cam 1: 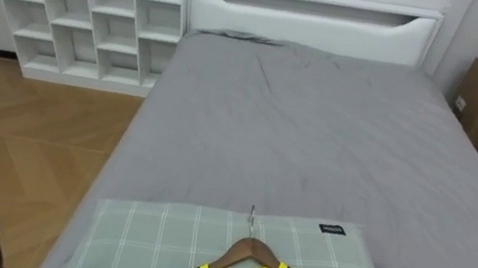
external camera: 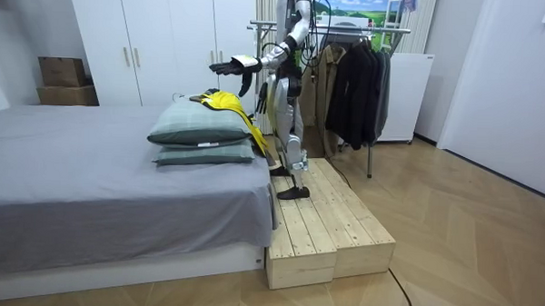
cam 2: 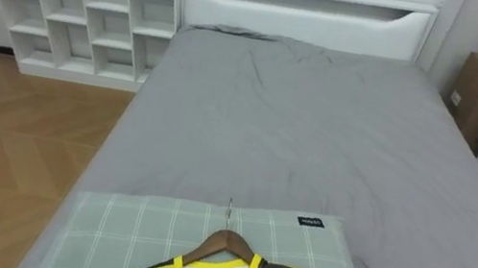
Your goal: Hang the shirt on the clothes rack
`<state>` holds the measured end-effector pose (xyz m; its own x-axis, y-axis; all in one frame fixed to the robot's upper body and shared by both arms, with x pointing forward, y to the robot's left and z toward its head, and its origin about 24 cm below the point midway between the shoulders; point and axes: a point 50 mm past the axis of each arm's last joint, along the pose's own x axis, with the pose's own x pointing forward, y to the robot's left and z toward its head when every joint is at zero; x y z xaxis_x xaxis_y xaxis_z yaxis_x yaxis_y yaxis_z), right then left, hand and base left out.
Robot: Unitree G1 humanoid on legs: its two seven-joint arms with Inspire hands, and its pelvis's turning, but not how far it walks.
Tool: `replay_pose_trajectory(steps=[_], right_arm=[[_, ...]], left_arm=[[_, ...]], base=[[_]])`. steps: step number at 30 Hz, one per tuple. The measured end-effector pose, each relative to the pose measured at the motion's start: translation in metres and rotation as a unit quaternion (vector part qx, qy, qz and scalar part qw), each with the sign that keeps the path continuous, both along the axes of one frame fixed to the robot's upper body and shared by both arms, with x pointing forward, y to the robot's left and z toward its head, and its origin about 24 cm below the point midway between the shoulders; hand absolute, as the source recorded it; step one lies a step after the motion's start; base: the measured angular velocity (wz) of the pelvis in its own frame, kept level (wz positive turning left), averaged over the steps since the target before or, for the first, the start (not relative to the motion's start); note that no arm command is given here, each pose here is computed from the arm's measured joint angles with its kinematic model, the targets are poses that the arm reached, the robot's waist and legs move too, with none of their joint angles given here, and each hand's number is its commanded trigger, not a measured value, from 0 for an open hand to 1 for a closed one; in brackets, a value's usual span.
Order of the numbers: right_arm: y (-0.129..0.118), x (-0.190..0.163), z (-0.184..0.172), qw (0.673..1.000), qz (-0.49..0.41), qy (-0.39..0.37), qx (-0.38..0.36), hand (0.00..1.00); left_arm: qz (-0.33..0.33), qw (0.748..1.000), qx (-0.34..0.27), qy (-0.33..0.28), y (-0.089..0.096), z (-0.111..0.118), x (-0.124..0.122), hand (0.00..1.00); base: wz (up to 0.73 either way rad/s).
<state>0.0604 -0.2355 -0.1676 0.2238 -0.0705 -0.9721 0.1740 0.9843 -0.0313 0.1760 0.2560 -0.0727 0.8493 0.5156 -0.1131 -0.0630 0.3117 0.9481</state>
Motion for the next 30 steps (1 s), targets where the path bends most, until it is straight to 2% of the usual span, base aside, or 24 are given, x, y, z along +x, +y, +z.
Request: replay_pose_trajectory(steps=[4, 13, 24, 30], right_arm=[[0.003, 0.003, 0.000, 1.000, 0.018, -0.008, 0.013, 0.00], [0.004, 0.004, 0.000, 0.999, 0.025, -0.015, 0.019, 0.00], [0.005, 0.007, 0.001, 0.999, 0.027, -0.020, 0.020, 0.00], [0.005, 0.009, 0.001, 0.999, 0.030, -0.025, 0.017, 0.00]], left_arm=[[-0.051, 0.998, 0.024, -0.035, -0.013, 0.016, 0.015, 0.00], [-0.139, 0.988, 0.067, -0.022, -0.038, 0.015, 0.020, 0.00], [-0.162, 0.984, 0.077, -0.019, -0.045, 0.014, 0.021, 0.00], [-0.191, 0.980, 0.063, -0.002, -0.056, 0.011, 0.021, 0.00]], base=[[-0.02], [-0.02], [-0.02], [-0.04]])
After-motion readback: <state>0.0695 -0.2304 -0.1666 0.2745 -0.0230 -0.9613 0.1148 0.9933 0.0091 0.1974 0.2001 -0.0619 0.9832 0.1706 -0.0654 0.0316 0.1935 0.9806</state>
